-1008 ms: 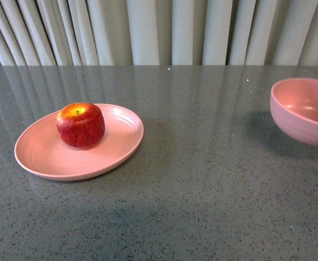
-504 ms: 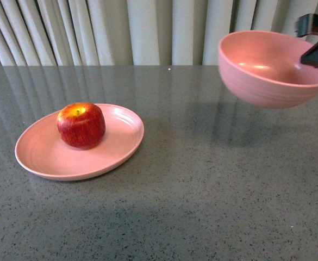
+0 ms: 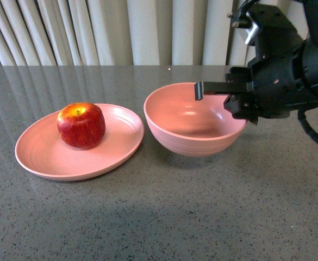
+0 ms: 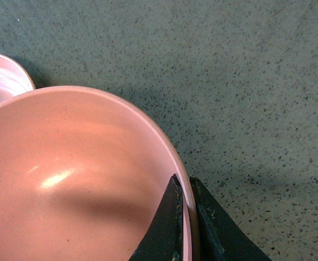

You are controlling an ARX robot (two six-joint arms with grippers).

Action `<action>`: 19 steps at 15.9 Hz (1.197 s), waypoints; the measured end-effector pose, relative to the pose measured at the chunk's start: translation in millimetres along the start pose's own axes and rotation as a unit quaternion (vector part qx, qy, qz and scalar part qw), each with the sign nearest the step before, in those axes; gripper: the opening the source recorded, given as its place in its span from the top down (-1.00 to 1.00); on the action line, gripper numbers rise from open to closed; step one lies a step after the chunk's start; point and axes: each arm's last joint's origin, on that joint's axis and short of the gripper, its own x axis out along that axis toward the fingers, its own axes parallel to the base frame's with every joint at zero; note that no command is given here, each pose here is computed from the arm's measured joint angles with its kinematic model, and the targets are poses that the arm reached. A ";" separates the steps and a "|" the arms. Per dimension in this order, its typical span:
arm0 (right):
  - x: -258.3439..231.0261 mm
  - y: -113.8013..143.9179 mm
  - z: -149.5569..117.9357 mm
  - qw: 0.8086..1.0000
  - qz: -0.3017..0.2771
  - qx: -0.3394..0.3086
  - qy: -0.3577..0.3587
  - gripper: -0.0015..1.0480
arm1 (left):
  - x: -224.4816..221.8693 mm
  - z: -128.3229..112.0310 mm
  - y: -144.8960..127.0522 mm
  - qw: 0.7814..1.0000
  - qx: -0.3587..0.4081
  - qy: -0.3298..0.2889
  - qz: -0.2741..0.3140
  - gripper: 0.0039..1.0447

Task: Move apple from plate to bowl

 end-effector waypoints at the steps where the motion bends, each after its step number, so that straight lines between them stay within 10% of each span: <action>1: 5.8 1.2 -3.4 1.000 -0.003 0.000 0.007 0.95 | 0.0 0.0 0.0 1.000 0.000 0.000 0.000 -0.88; 17: 29.9 7.5 -12.6 0.999 -0.005 0.007 0.032 0.95 | 0.0 0.0 0.0 1.000 0.000 0.000 0.000 -0.88; 19: 29.7 7.7 -12.4 0.999 0.001 0.010 0.033 0.62 | 0.0 0.0 0.0 1.000 0.000 0.000 0.000 -0.88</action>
